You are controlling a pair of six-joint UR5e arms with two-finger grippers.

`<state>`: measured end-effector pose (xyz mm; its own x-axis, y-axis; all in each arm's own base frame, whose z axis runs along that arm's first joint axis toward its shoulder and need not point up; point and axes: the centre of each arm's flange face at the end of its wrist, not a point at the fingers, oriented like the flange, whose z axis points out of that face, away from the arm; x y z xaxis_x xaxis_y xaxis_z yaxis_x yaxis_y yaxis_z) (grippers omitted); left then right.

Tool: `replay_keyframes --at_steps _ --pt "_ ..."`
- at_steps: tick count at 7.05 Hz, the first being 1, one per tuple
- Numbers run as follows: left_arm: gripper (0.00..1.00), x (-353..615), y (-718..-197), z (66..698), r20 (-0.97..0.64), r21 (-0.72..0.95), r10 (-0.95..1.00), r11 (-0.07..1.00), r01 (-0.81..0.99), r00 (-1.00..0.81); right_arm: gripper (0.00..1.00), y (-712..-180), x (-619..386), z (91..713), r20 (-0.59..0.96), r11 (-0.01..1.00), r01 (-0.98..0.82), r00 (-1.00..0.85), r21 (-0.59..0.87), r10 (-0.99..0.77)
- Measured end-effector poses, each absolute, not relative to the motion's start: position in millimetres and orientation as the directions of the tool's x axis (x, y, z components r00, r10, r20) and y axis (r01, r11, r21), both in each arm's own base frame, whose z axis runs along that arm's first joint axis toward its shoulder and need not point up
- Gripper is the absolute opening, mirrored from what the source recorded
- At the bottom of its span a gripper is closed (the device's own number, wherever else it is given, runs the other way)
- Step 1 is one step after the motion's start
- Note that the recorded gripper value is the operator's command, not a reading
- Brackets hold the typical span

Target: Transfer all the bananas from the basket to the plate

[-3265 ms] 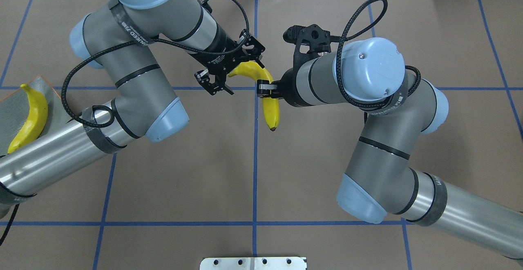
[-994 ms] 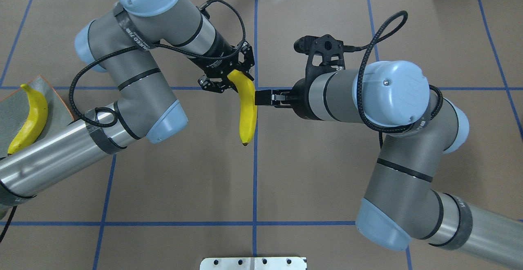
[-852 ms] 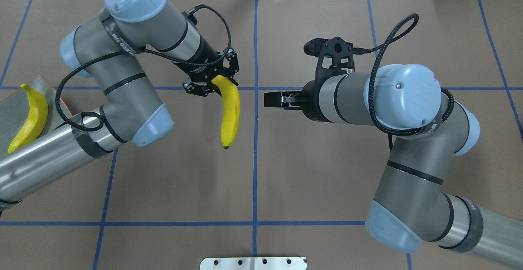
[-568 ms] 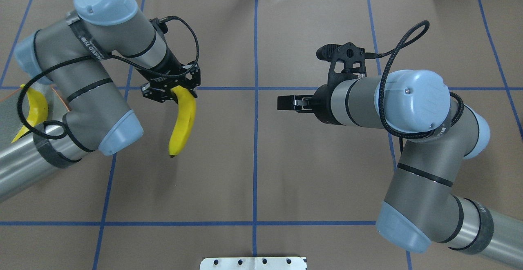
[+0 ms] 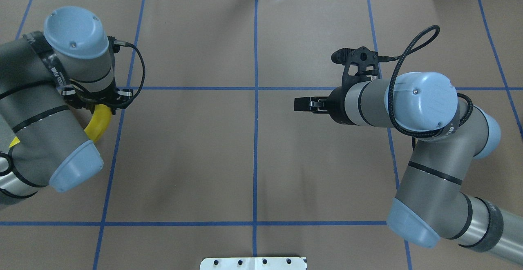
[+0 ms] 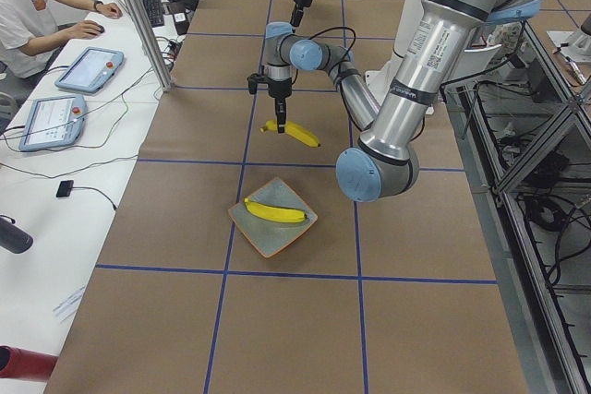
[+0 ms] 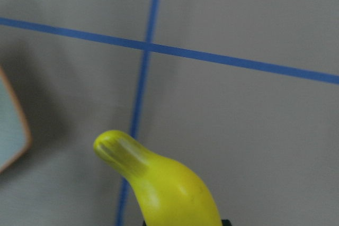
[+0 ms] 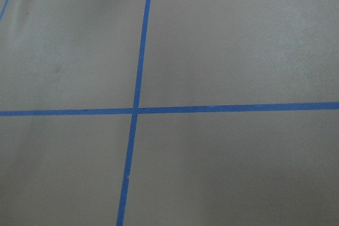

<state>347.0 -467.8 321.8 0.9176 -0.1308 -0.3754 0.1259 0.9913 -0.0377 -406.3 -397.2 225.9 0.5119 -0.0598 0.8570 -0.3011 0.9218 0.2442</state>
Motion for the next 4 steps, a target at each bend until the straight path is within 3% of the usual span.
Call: replay_keyframes --at_steps 4 --pt "0.0 330.3 -476.2 423.3 -0.122 -0.051 -0.084 0.996 0.079 0.989 1.0 -400.3 -411.3 232.0 0.851 0.923 -0.3 0.522 0.241 -0.053"
